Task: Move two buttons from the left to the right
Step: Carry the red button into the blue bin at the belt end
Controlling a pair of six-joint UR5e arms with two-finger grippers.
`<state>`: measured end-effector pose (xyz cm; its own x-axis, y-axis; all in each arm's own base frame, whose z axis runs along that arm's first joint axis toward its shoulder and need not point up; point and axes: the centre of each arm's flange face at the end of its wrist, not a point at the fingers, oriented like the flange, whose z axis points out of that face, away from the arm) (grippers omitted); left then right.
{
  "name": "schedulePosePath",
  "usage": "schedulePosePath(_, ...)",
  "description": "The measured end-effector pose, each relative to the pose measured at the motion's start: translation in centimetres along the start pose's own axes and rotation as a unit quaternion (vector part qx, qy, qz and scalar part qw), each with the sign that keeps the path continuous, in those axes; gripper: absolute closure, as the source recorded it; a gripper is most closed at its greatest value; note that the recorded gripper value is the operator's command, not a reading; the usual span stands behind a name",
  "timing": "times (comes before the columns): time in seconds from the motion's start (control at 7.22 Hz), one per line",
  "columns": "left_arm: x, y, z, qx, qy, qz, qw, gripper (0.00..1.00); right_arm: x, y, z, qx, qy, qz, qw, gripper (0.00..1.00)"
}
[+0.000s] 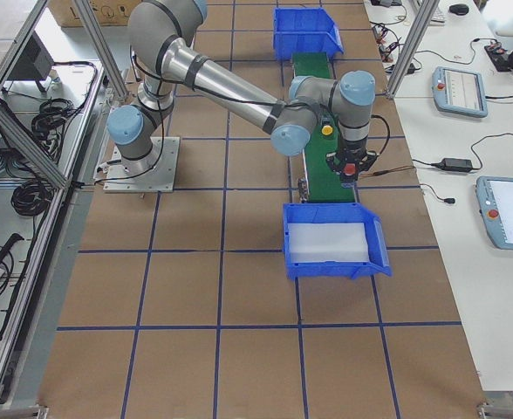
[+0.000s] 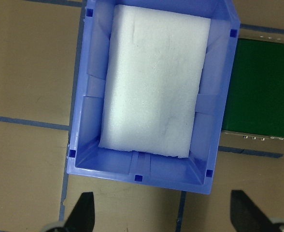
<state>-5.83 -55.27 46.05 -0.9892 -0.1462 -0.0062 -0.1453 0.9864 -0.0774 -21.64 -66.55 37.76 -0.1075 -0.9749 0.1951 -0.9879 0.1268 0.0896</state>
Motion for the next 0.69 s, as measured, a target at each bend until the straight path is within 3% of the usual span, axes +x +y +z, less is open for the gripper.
schedulePosePath(0.28, 0.0, 0.0, 0.0, 0.000, 0.001, 0.000, 1.0000, 0.00, -1.2, 6.9, 1.3, 0.007, 0.000, -0.009, 0.9999, 0.85)
schedulePosePath(0.42, 0.0, 0.0, 0.0, 0.000, 0.001, 0.001, 1.0000, 0.00, -2.0, 10.2, 3.5, 0.012, -0.010, -0.010, 0.9998, 0.85)
schedulePosePath(0.69, 0.1, 0.0, 0.0, 0.000, 0.001, 0.001, 1.0000, 0.00, -2.8, 14.5, 7.8, 0.014, -0.018, -0.052, 0.9984, 0.85)
